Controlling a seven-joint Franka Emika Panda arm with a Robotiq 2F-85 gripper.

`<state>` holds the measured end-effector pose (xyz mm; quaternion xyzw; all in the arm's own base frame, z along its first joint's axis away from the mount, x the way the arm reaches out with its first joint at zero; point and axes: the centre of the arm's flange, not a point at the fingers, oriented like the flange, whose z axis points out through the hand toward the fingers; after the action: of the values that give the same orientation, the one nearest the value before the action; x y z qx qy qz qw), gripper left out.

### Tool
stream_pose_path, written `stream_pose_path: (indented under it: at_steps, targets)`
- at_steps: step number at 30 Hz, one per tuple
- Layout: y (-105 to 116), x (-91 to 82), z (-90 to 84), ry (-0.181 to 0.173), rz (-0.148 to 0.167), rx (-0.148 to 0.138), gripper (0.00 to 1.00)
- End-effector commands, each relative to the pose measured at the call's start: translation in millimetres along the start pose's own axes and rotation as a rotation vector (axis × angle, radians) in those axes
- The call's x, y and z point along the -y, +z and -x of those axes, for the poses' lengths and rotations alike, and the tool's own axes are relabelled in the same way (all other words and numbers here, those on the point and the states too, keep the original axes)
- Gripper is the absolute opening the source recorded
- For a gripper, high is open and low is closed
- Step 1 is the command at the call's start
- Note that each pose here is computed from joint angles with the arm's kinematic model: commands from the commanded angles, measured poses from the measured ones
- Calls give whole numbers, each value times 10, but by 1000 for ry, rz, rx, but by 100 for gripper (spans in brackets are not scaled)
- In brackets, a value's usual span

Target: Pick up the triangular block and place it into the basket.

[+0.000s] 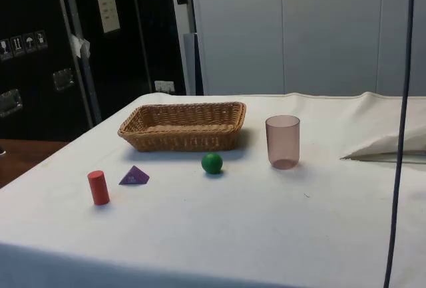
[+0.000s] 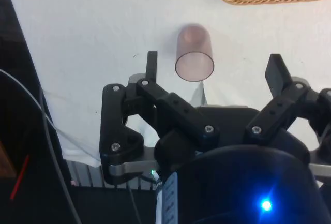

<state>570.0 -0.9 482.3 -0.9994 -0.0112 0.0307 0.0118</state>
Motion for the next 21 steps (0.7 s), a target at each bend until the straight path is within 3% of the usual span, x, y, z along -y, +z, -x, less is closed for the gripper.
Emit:
stream_pose_path:
  at_steps: [1,8,9,15,16,17,21]
  targets:
    - [20,30,-33,-1,-2,1,100]
    - [121,190,-141,1,13,-15,100]
    - [106,140,-111,-2,7,-6,100]
    - [136,289,-169,-3,13,-49,100]
    - [145,282,-175,-6,10,-40,100]
    - [146,317,-178,-4,12,-61,100]
    - [187,388,-190,-10,11,-82,100]
